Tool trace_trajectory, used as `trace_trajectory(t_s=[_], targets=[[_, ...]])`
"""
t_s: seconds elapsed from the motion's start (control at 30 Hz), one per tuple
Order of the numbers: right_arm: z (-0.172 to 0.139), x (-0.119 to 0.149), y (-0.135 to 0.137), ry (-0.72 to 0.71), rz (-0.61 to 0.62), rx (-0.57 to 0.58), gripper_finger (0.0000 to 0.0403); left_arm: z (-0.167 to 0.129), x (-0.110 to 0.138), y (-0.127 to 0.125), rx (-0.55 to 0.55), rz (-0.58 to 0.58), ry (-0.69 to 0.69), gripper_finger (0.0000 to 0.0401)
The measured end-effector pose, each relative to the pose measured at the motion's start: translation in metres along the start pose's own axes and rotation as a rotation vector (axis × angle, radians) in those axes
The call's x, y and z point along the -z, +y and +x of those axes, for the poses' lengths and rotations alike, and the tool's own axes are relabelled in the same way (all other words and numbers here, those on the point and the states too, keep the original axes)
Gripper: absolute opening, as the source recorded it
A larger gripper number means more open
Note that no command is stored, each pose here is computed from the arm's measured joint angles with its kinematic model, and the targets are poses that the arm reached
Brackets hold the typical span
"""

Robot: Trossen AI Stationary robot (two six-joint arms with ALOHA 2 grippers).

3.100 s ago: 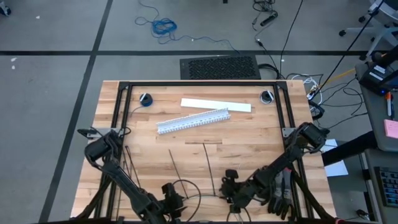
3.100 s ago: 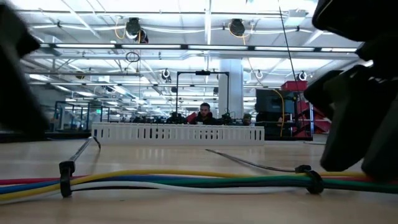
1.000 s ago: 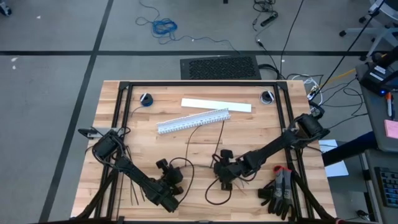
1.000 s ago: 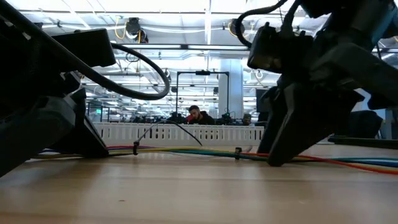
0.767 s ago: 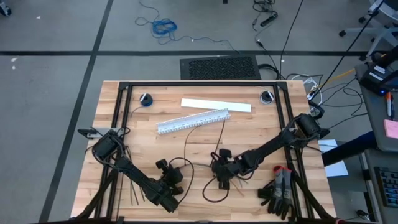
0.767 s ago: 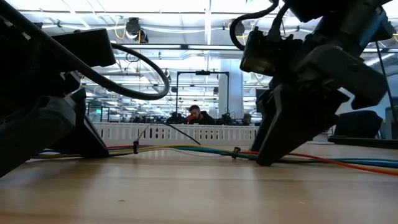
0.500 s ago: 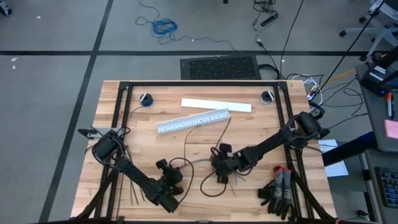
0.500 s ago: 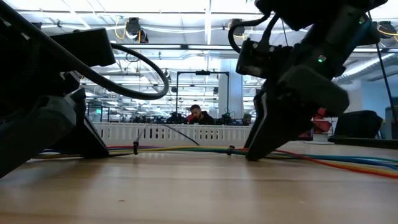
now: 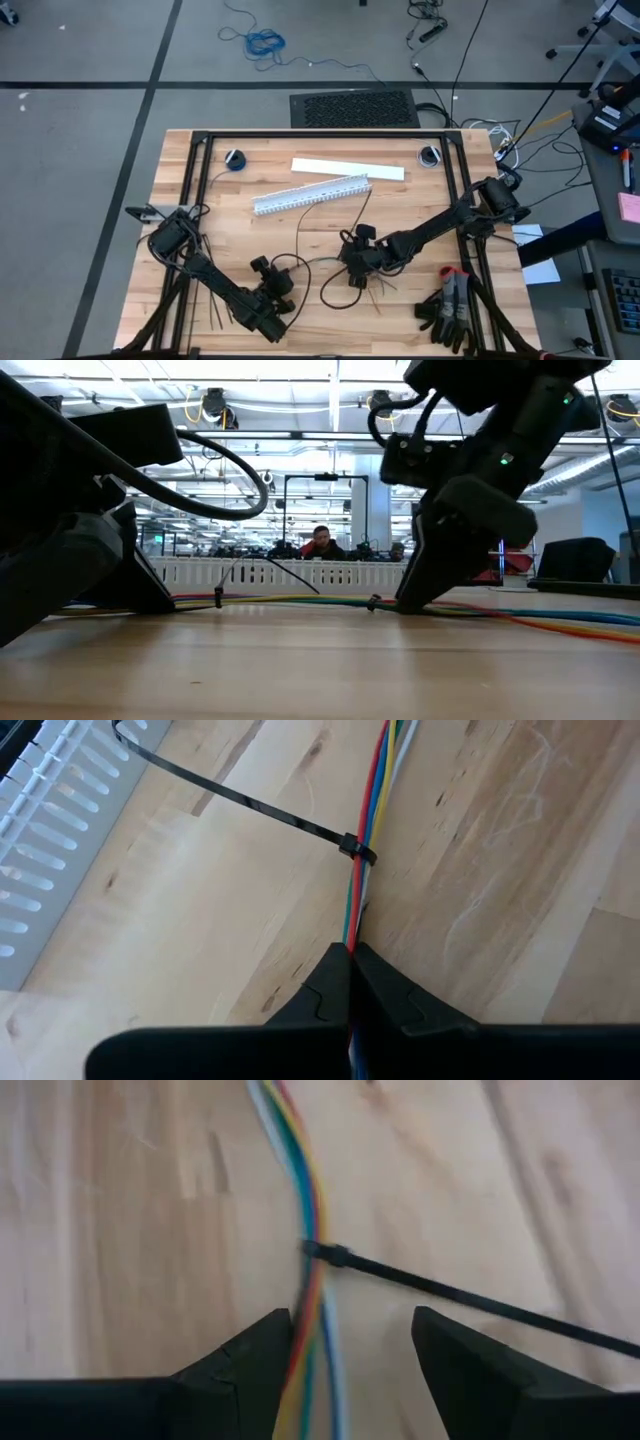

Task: Ziptie cables
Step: Put the colored ziptied cables into the white cable duct

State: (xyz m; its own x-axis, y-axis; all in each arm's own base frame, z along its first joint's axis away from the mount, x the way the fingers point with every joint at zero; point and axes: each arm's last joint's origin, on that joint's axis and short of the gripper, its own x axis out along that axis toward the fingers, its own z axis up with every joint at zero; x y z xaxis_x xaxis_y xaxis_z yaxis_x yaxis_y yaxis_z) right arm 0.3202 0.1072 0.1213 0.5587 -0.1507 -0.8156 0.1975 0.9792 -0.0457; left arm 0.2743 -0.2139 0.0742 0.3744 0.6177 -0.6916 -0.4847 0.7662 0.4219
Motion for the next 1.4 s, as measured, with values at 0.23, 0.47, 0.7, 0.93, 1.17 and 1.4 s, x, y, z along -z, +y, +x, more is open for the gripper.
trace_trajectory(t_s=[0.23, 0.47, 0.7, 0.93, 1.17, 1.4], targets=[[0.019, -0.003, 0.006, -0.058, 0.039, -0.063, 0.0205, 0.000, 0.000, 0.000, 0.002, -0.003, -0.004, 0.0008], [0.026, 0.002, 0.002, 0.008, 0.069, -0.054, 0.0107, 0.000, 0.000, 0.000, 0.002, -0.005, -0.004, 0.0008], [0.023, 0.008, 0.010, 0.017, 0.024, -0.038, 0.0008, -0.001, 0.001, 0.001, -0.013, -0.033, -0.003, 0.0008], [0.021, 0.011, 0.013, 0.028, 0.008, -0.038, 0.0003, -0.011, -0.009, -0.002, -0.029, -0.035, 0.001, 0.0004], [0.001, 0.010, 0.015, 0.032, -0.028, -0.025, 0.0001, -0.029, -0.032, 0.000, -0.101, 0.030, -0.042, 0.0001], [-0.041, 0.005, 0.003, 0.037, -0.065, 0.052, 0.0000, -0.050, -0.065, 0.004, -0.148, 0.086, -0.124, 0.0001]])
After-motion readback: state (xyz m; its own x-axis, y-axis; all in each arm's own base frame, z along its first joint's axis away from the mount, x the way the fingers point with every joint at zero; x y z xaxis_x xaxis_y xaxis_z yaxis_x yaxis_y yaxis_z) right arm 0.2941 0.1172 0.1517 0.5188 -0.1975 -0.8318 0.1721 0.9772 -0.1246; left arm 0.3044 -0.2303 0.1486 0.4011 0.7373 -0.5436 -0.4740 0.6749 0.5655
